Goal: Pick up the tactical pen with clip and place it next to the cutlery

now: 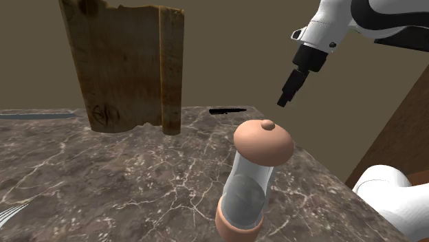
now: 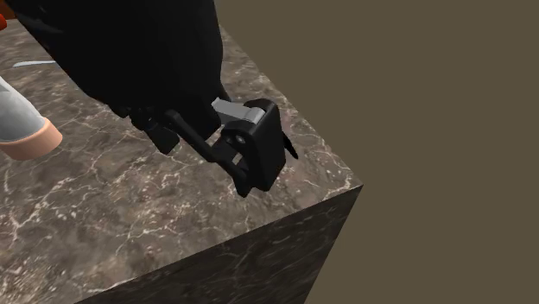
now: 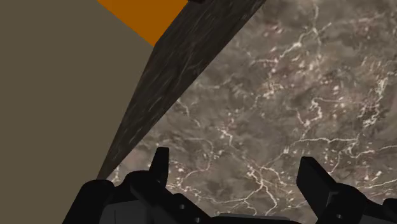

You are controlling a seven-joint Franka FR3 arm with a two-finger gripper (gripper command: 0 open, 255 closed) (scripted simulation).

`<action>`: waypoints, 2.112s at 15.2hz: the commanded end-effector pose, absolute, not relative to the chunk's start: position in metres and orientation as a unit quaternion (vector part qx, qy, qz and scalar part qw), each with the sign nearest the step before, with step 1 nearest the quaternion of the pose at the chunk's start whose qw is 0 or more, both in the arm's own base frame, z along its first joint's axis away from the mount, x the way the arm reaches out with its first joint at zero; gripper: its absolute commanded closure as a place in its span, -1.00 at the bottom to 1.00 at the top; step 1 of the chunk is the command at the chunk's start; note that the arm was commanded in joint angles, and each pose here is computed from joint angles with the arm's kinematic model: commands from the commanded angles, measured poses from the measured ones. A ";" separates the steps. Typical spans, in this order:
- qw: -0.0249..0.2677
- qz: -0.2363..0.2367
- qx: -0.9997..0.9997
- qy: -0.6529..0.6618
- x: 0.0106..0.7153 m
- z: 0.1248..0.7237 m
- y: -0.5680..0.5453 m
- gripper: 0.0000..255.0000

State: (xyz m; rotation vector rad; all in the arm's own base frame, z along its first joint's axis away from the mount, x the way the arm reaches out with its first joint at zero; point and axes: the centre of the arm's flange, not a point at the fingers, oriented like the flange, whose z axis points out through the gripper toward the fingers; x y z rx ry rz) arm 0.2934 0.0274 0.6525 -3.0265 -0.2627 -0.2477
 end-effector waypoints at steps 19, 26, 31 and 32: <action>0.003 -0.083 -0.849 -0.522 0.449 0.579 0.042 -1.00; 0.003 -0.083 -0.849 -0.522 0.451 0.566 0.044 -1.00; 0.003 -0.083 -0.849 -0.522 0.451 0.566 0.044 1.00; 0.003 -0.083 -0.849 -0.522 0.451 0.566 0.044 1.00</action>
